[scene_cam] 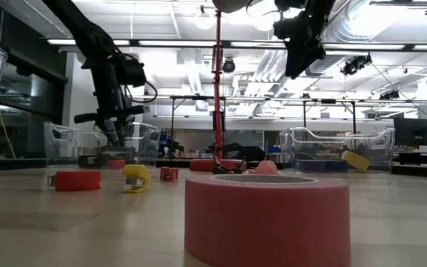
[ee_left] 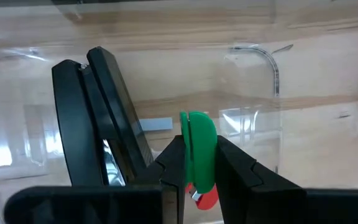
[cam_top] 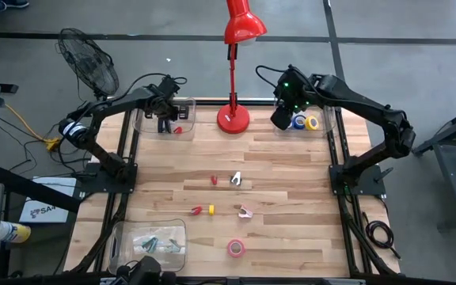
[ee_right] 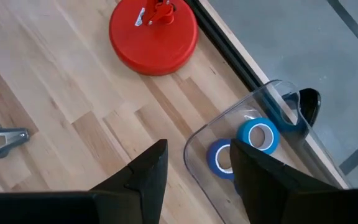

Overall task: Pick and place Stapler, Stapler remover, tape
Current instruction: Put the green stapler into the top left transparent bin, then put the top red stapler into the top left transparent bin

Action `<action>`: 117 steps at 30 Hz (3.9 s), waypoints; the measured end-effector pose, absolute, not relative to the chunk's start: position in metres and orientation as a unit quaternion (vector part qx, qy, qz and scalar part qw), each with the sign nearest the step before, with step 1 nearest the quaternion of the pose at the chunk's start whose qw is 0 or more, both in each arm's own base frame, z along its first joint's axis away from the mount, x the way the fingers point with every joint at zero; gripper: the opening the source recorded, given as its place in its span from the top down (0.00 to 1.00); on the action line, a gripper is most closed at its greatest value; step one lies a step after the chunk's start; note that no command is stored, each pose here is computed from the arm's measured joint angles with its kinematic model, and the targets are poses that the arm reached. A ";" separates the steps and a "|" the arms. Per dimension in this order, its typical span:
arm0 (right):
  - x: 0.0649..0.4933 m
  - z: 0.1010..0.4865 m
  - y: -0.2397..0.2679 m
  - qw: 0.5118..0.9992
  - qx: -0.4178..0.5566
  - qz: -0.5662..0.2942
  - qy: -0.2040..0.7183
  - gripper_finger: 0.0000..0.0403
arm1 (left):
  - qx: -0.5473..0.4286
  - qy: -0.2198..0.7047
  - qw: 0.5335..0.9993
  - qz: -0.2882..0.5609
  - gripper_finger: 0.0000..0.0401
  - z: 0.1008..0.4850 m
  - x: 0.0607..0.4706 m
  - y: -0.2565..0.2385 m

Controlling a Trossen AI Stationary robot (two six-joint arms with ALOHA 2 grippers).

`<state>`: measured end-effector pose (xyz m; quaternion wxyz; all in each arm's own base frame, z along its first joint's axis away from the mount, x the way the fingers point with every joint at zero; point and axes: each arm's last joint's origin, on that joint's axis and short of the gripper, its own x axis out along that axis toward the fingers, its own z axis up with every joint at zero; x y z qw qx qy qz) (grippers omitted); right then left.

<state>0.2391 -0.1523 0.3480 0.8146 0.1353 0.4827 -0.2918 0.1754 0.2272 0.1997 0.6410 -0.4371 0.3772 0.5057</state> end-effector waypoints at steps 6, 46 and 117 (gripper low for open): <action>0.239 0.348 -0.152 0.813 0.143 -0.297 0.480 0.59 | -0.444 0.381 0.645 0.492 0.82 0.200 0.176 0.226; 0.231 0.343 -0.147 0.790 0.126 -0.268 0.537 0.59 | -0.419 0.386 0.681 0.460 0.61 0.281 0.212 0.215; 0.166 0.380 -0.143 0.843 0.081 -0.177 0.502 0.59 | -0.513 0.397 0.617 0.446 0.61 0.212 0.346 0.002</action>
